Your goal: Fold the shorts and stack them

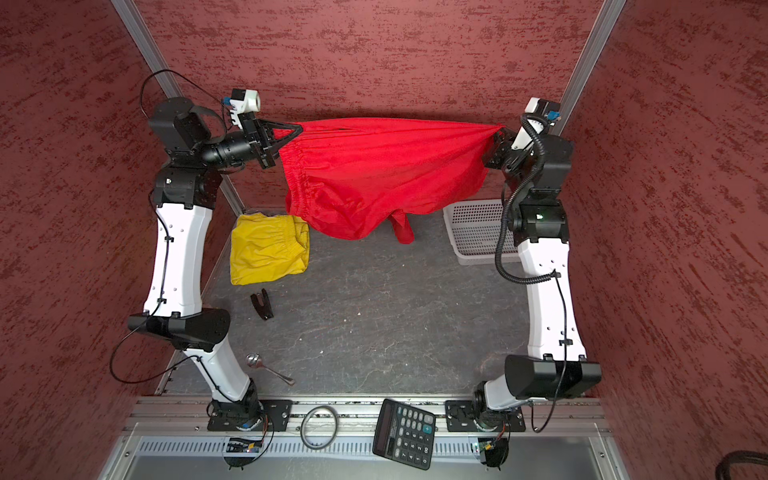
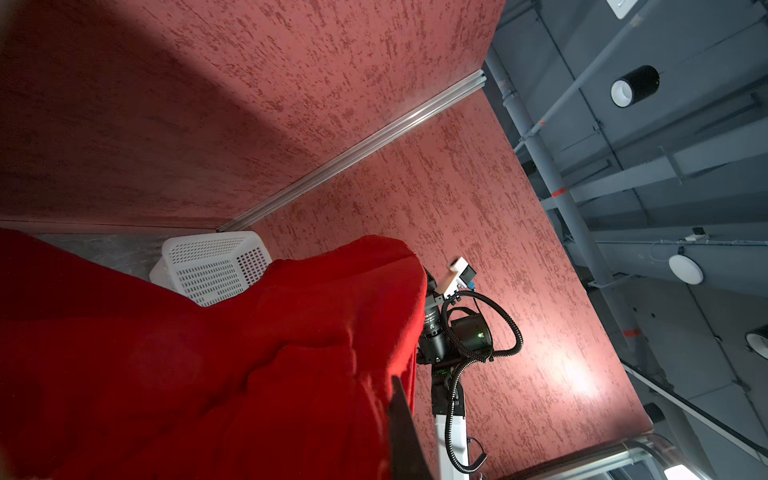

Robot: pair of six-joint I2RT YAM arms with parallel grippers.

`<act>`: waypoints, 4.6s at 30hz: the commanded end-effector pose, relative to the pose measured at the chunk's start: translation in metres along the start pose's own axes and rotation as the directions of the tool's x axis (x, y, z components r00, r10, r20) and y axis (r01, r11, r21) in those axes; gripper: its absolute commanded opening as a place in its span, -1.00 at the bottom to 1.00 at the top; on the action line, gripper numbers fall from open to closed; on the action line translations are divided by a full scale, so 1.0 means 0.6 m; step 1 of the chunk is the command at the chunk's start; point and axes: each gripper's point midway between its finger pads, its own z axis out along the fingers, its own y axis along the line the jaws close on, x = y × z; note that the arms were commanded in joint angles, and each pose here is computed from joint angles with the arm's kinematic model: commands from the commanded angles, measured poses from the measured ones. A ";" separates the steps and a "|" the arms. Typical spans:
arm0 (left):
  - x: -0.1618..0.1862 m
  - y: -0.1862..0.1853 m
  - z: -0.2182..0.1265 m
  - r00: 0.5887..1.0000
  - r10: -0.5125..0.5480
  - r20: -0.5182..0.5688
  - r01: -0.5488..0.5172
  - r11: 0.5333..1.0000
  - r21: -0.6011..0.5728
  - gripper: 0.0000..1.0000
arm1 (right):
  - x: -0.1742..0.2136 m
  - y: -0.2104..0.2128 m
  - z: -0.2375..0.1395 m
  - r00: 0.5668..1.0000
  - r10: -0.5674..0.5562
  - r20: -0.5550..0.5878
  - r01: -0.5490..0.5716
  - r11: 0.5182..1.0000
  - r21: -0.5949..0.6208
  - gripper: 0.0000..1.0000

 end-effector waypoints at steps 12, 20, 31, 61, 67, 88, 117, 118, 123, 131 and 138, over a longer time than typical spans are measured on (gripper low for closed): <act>-0.022 0.236 0.016 0.986 -0.165 0.009 0.165 0.975 -0.152 -1.00 | 0.141 -0.145 0.040 0.979 0.163 -0.123 -0.135 0.968 0.210 -1.00; -0.143 0.266 0.062 0.978 -0.208 0.024 0.208 0.978 0.006 -1.00 | 0.154 -0.147 0.085 0.978 0.131 -0.160 -0.099 0.975 0.197 -1.00; -0.135 0.130 0.005 0.997 -0.014 0.070 0.007 0.995 0.104 -1.00 | 0.002 -0.072 -0.039 0.994 -0.039 0.099 0.027 0.992 0.125 -1.00; 0.632 0.565 -0.211 0.826 -0.562 -0.033 0.427 0.664 -0.614 -0.69 | 0.616 -0.155 -0.451 0.739 0.487 -0.466 -0.250 0.841 0.480 0.48; 0.678 0.552 -0.270 0.808 -0.587 0.059 0.483 0.602 -0.636 0.42 | 0.461 -0.139 -0.420 0.872 0.371 -0.318 -0.216 0.876 0.431 0.58; 0.464 0.586 -0.188 0.952 -0.294 0.090 0.240 0.530 -0.813 -0.23 | 0.689 -0.016 -0.109 0.607 0.054 -0.793 0.089 0.987 0.135 -0.48; 0.427 0.806 -0.173 0.908 -0.398 0.131 0.283 0.351 -0.893 -0.49 | 0.948 -0.184 -0.113 0.396 0.144 -0.907 0.308 0.910 0.279 -0.92; 0.423 0.807 -0.169 0.910 -0.397 0.123 0.276 0.356 -0.893 -0.49 | 0.944 -0.186 -0.116 0.398 0.150 -0.905 0.306 0.908 0.285 -0.92; 0.403 0.808 -0.144 0.924 -0.376 0.075 0.224 0.370 -0.901 -0.48 | 0.902 -0.169 -0.109 0.427 0.154 -0.891 0.279 0.915 0.291 -0.94; 0.329 0.802 -0.119 0.954 -0.298 0.033 0.145 0.363 -0.920 -0.49 | 0.801 -0.099 -0.127 0.508 0.126 -0.852 0.192 0.948 0.255 -0.87; 0.307 0.671 -0.094 0.986 -0.156 -0.049 0.021 0.420 -0.907 -0.31 | 0.754 -0.069 -0.196 0.530 0.119 -0.840 0.153 0.961 0.232 -0.71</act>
